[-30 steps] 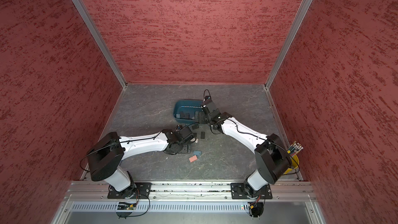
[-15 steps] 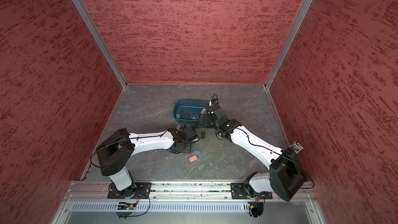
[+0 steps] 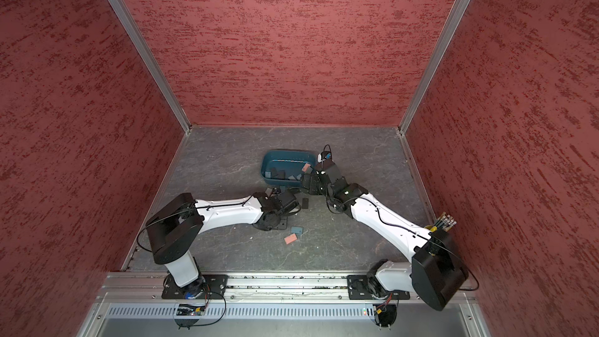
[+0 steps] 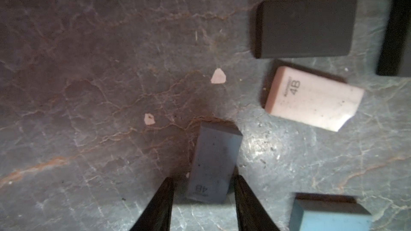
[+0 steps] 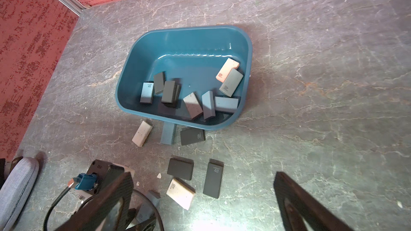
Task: Put the eraser in the storage box
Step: Pick up the eraser from the center of the board.
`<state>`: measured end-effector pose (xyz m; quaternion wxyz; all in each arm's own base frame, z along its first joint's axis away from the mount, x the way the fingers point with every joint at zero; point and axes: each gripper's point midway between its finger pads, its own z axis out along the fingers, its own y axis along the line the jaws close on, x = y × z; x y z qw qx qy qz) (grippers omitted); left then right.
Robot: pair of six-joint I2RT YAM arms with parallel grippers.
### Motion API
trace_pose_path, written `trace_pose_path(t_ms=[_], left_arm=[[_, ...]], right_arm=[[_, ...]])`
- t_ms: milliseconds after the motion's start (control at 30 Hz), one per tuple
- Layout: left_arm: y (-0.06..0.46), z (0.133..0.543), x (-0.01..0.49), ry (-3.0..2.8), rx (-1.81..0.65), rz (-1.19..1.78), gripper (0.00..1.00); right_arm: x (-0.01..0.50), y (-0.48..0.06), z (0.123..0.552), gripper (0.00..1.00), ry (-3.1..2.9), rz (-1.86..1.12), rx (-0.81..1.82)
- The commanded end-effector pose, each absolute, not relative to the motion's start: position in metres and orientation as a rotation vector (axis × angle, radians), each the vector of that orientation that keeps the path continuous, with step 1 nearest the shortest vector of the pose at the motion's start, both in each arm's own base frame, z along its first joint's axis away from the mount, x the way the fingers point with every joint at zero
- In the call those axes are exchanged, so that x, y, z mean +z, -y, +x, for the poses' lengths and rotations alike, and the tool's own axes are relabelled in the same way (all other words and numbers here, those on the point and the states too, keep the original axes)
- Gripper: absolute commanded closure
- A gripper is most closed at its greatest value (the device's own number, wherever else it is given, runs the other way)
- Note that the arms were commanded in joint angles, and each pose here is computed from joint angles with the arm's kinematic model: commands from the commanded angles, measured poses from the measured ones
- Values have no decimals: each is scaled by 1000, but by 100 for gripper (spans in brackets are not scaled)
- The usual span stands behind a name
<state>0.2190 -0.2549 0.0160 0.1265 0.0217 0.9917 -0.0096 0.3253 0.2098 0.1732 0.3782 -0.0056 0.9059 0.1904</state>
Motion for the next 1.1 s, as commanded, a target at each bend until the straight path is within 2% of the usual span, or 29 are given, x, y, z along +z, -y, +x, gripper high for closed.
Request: trace_pose_path(t_ms=[0,300,767,1067], left_arm=[[254,212,5,-2923,-28,61,57],[252,210,3,-2928,-21,59,63],[250,210,7,-2919,-27,55,78],[251,210,16,-2908,-58,46,83]], right_arm=[[175,-206,323,1,-2309,4,489],[161,-206,316,1,-2344,-5,496],[109,-205,288,1,-2471,-49,468],[91,-214,279,1,-2514,-81,438]])
